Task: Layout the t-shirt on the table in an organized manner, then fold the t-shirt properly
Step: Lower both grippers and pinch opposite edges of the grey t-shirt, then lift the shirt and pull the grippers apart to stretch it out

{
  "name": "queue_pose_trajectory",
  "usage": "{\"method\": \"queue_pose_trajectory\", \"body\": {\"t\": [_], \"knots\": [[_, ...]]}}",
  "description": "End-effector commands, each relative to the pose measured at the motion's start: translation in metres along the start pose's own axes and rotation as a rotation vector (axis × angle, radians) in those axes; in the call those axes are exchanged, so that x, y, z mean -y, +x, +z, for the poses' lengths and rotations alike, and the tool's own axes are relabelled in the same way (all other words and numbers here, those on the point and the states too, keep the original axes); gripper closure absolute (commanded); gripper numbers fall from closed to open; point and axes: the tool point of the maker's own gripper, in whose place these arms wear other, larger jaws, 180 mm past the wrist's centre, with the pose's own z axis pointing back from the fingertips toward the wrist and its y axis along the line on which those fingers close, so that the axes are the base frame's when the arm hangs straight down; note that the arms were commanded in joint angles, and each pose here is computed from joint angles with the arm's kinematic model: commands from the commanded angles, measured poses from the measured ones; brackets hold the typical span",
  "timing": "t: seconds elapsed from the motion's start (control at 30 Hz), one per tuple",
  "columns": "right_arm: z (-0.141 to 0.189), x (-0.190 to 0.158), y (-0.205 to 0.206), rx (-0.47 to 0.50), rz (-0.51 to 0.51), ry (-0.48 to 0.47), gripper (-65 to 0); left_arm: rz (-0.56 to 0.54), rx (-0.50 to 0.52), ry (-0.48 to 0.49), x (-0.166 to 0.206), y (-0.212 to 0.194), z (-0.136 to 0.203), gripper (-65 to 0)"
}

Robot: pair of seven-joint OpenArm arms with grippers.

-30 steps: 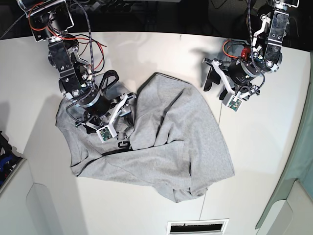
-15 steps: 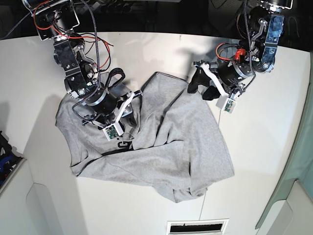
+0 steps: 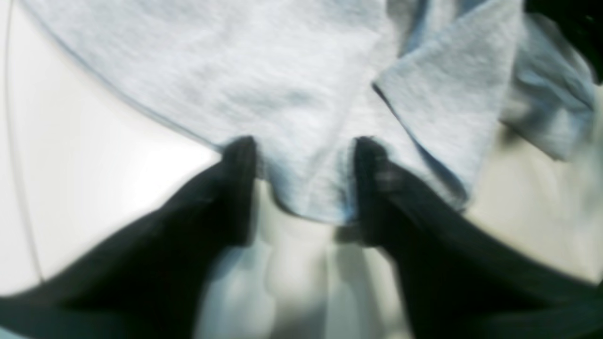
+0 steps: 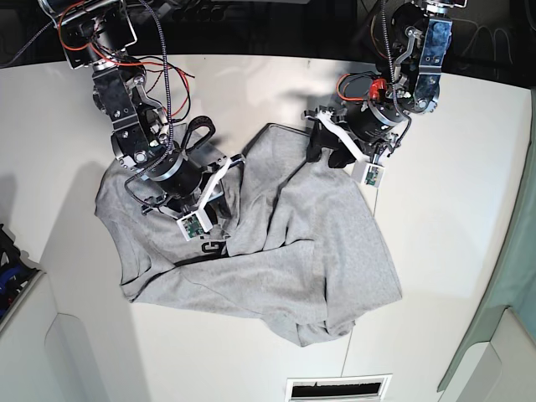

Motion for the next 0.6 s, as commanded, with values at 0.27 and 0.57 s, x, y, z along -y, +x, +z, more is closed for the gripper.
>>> {"method": "queue_pose_trajectory", "body": {"t": [0.27, 0.57], "knots": [[0.006, 0.038, 0.028, 0.068, 0.062, -0.152, 0.0, -0.08, 0.012, 0.111, -0.037, 0.029, 0.003, 0.0], [0.072, 0.1, 0.07, 0.119, 0.091, -0.29, 0.0, -0.295, -0.033, 0.184, -0.096, 0.077, 0.034, 0.0]]}}
